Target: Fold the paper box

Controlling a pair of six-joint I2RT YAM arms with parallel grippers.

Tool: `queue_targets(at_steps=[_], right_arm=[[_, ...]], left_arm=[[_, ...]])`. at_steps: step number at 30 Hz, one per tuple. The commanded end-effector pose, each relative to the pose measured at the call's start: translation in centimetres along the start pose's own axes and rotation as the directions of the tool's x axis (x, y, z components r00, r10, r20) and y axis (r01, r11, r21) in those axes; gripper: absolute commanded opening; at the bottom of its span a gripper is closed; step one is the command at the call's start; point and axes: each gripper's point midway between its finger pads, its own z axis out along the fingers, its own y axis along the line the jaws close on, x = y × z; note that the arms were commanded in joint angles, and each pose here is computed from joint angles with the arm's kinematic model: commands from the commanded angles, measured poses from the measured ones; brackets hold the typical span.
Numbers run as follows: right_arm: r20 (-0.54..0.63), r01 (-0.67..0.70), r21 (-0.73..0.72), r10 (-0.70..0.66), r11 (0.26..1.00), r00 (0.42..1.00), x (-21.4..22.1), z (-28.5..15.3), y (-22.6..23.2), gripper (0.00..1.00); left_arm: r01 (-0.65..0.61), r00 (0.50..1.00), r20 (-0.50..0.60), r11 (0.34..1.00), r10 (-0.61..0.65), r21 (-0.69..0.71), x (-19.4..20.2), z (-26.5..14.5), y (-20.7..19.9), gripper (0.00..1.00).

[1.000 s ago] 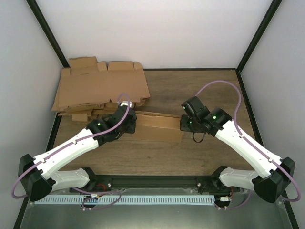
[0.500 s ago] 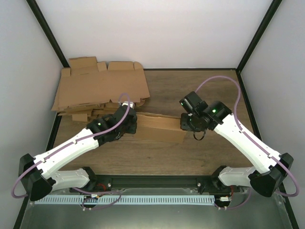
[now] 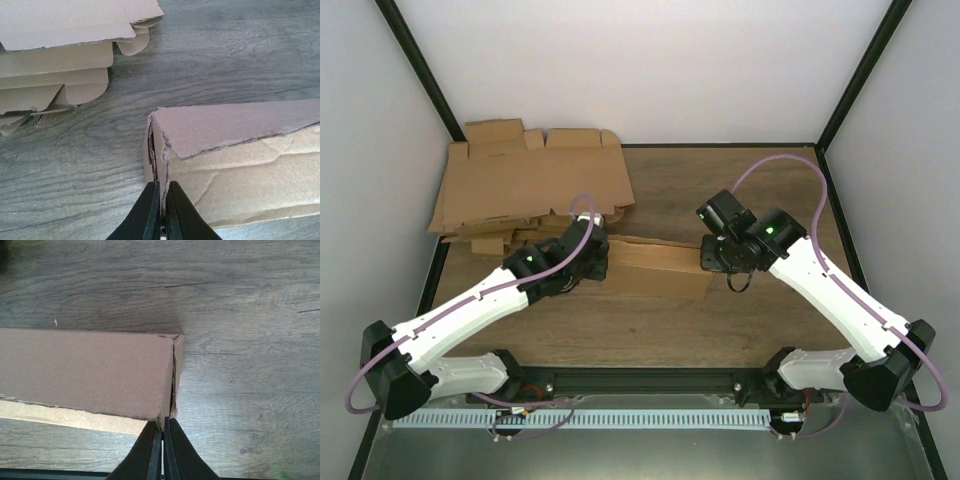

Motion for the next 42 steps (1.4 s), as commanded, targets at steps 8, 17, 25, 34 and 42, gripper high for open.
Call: queue_targets(at_steps=[8,17,25,34,42], right_arm=[[-0.148,0.007,0.011,-0.005,1.000,0.989,5.1,2.5,-1.7,0.01],[-0.150,-0.013,-0.032,0.008,0.999,0.989,6.2,3.9,-1.7,0.01],[-0.078,0.010,-0.021,-0.012,1.000,0.997,3.8,2.7,-1.1,0.01],[-0.065,0.010,-0.029,-0.012,1.000,0.998,3.5,2.6,-0.8,0.01],[-0.062,0.012,-0.030,-0.014,0.999,0.998,3.3,2.4,-0.8,0.01]], left_arm=[[-0.006,1.000,-0.023,1.000,0.006,0.026,0.3,0.0,-0.7,0.06],[-0.001,1.000,-0.031,0.999,0.003,0.050,0.2,-0.1,-1.3,0.14],[0.035,0.999,0.015,0.988,-0.038,0.149,-2.0,-3.8,-2.2,0.35],[0.023,1.000,0.018,0.994,-0.025,0.105,-2.8,-3.9,-1.4,0.36],[0.010,1.000,-0.017,0.997,-0.009,0.074,-2.2,-3.5,-0.9,0.36]])
